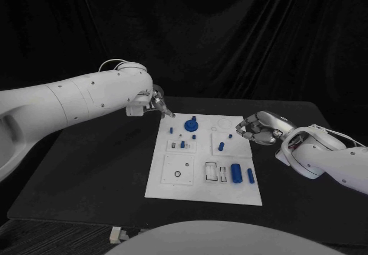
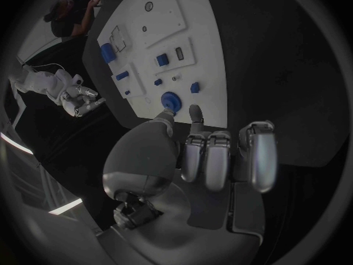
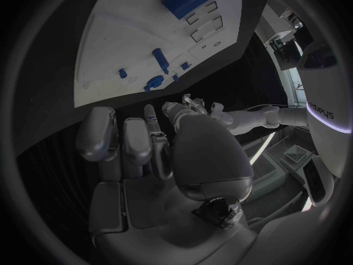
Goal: Assemble the parts on the task board
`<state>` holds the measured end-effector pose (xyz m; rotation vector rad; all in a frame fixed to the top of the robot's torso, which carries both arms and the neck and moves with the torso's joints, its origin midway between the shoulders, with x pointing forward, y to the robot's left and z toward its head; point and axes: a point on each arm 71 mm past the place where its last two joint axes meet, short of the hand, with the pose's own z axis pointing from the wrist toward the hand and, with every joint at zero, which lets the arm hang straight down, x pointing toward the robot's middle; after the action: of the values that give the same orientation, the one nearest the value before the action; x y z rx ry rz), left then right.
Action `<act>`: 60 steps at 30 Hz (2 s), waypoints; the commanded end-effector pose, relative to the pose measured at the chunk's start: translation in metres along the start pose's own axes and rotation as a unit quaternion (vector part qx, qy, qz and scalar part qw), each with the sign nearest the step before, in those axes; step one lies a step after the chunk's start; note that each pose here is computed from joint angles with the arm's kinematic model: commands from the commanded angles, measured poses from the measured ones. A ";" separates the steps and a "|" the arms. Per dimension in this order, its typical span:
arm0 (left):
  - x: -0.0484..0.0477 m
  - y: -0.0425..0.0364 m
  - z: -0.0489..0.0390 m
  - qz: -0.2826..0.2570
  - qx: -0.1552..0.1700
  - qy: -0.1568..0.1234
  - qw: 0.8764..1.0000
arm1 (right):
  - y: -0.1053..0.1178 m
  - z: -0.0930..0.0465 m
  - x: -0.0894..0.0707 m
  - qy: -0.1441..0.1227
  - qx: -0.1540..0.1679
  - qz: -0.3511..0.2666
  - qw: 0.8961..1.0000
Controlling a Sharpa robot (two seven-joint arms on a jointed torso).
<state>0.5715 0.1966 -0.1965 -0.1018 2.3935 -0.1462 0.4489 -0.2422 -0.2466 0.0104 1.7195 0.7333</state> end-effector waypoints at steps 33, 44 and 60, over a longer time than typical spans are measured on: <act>0.0189 0.0083 0.0304 -0.033 0.023 -0.009 0.999 | -0.001 0.001 0.001 0.000 0.000 0.004 1.000; 0.0272 0.0075 0.0353 -0.030 0.017 0.004 0.999 | 0.000 0.001 0.001 0.000 0.000 0.004 1.000; 0.0407 0.0020 0.0426 -0.010 0.016 0.006 1.000 | -0.001 -0.001 0.000 -0.001 0.001 0.004 1.000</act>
<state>0.5704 0.1927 -0.2546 -0.1458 2.4101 -0.1955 0.4493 -0.2431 -0.2467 0.0164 1.7196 0.7390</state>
